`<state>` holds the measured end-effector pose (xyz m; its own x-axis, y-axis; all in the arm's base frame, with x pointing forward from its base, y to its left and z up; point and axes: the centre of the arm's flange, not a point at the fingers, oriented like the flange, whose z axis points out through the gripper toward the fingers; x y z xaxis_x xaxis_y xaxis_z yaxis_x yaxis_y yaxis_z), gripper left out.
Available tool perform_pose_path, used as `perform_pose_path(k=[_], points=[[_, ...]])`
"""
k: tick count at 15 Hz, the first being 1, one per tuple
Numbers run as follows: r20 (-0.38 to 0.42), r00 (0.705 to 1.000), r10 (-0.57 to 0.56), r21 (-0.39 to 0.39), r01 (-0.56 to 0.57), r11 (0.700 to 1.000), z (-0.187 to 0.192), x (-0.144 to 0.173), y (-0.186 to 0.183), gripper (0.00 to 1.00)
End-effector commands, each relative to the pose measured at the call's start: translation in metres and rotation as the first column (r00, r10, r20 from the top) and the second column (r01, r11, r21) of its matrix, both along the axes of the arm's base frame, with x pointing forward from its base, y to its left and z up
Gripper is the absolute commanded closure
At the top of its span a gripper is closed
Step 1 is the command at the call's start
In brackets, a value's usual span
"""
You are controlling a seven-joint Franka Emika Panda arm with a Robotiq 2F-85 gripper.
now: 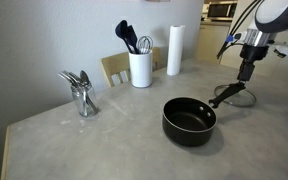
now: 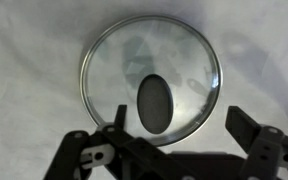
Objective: Put the glass lid on top of the black pot
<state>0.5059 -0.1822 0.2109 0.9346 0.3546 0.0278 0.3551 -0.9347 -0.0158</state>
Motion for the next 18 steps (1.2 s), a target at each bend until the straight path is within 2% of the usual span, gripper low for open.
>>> perform_pose_path(k=[1, 7, 8, 10, 17, 18], points=[[-0.021, 0.998, 0.052, -0.05, -0.053, 0.997, -0.017, 0.003, -0.006, 0.0], [-0.059, 0.991, 0.121, -0.065, -0.125, 0.99, -0.034, 0.002, -0.004, 0.0], [-0.061, 0.991, 0.121, -0.063, -0.125, 0.99, -0.036, 0.002, -0.004, 0.22], [-0.062, 0.991, 0.119, -0.063, -0.123, 0.99, -0.039, 0.003, -0.002, 0.32], [-0.039, 0.995, 0.096, -0.063, -0.098, 0.993, -0.038, 0.007, 0.0, 0.83], [-0.037, 0.995, 0.091, -0.065, -0.093, 0.994, -0.038, 0.007, 0.0, 0.86]])
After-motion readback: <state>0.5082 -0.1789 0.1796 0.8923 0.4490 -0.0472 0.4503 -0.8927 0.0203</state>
